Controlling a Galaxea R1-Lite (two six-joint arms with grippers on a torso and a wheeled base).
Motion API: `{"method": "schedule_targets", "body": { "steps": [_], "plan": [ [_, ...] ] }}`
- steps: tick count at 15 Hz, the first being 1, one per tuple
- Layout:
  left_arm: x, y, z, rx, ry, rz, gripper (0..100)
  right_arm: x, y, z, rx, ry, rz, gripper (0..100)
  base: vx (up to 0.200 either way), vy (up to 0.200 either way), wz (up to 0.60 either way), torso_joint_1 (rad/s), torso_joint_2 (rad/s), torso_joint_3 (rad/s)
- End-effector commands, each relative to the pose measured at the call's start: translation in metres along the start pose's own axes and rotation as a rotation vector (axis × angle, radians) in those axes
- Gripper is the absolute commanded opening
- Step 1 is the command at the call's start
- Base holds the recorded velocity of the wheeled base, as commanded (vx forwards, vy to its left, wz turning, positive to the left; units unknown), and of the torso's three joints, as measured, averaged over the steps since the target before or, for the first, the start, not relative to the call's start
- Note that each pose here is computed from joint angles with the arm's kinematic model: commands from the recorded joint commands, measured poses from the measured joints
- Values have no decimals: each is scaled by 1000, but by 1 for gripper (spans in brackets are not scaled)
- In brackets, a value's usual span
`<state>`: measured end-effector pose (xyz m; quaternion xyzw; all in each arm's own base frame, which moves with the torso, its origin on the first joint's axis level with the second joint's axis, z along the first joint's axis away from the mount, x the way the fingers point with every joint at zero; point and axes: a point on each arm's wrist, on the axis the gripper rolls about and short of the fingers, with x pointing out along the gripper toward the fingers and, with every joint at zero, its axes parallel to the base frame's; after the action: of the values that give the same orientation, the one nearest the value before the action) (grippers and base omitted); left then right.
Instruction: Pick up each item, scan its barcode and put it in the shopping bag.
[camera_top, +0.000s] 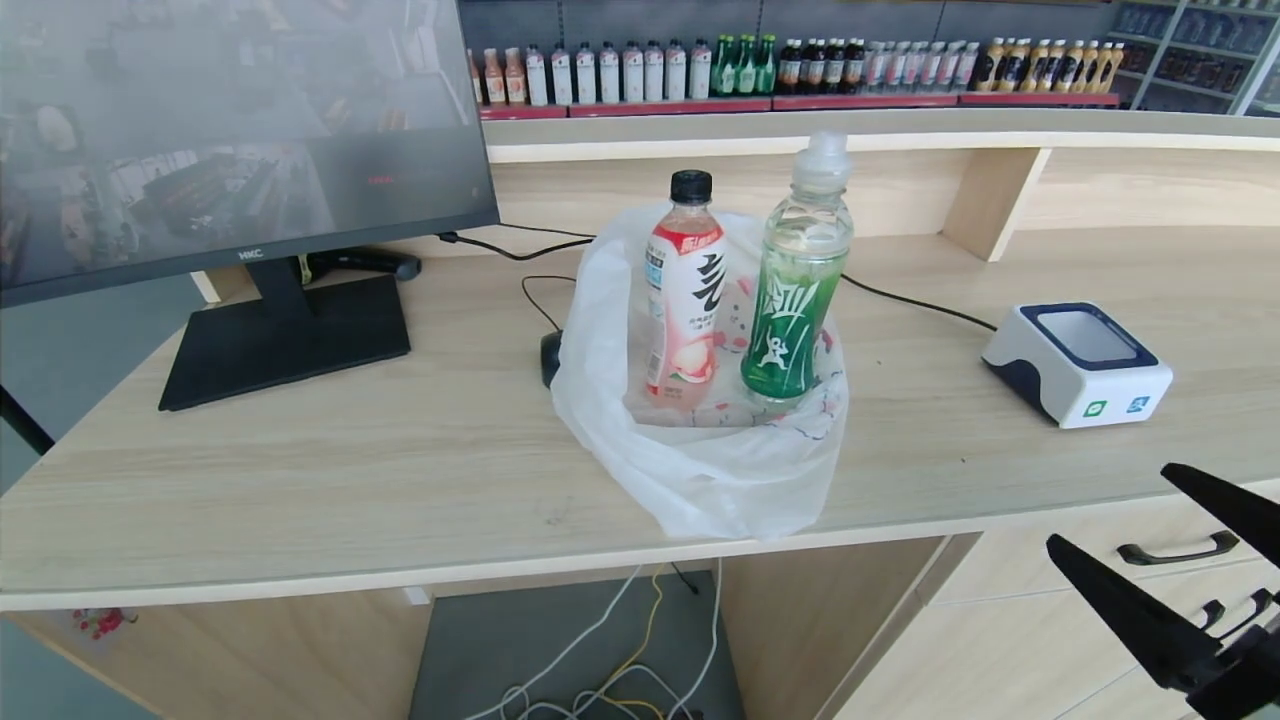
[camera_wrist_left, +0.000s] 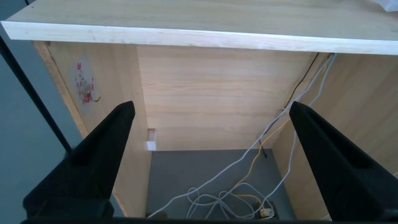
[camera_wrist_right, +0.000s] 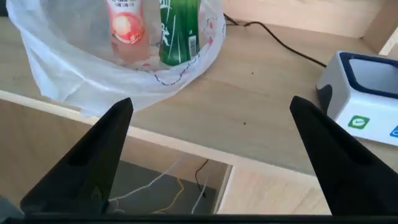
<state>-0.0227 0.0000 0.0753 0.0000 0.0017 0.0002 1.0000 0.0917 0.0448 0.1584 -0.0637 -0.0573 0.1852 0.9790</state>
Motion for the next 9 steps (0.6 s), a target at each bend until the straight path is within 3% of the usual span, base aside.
{"method": "schedule_targets", "body": {
  "steps": [1, 6, 9],
  "plan": [
    [0, 0, 0, -2, 0, 1, 100, -59, 0, -14, -33, 31, 91, 100, 0, 0, 0, 0, 0, 0],
    [0, 0, 0, -3, 0, 1, 100, -100, -1, -49, -55, 153, 153, 100, 0, 0, 0, 0, 0, 0],
    [0, 0, 0, -3, 0, 1, 100, -118, -1, -65, -97, 172, 209, 100, 0, 0, 0, 0, 0, 0]
  ]
}}
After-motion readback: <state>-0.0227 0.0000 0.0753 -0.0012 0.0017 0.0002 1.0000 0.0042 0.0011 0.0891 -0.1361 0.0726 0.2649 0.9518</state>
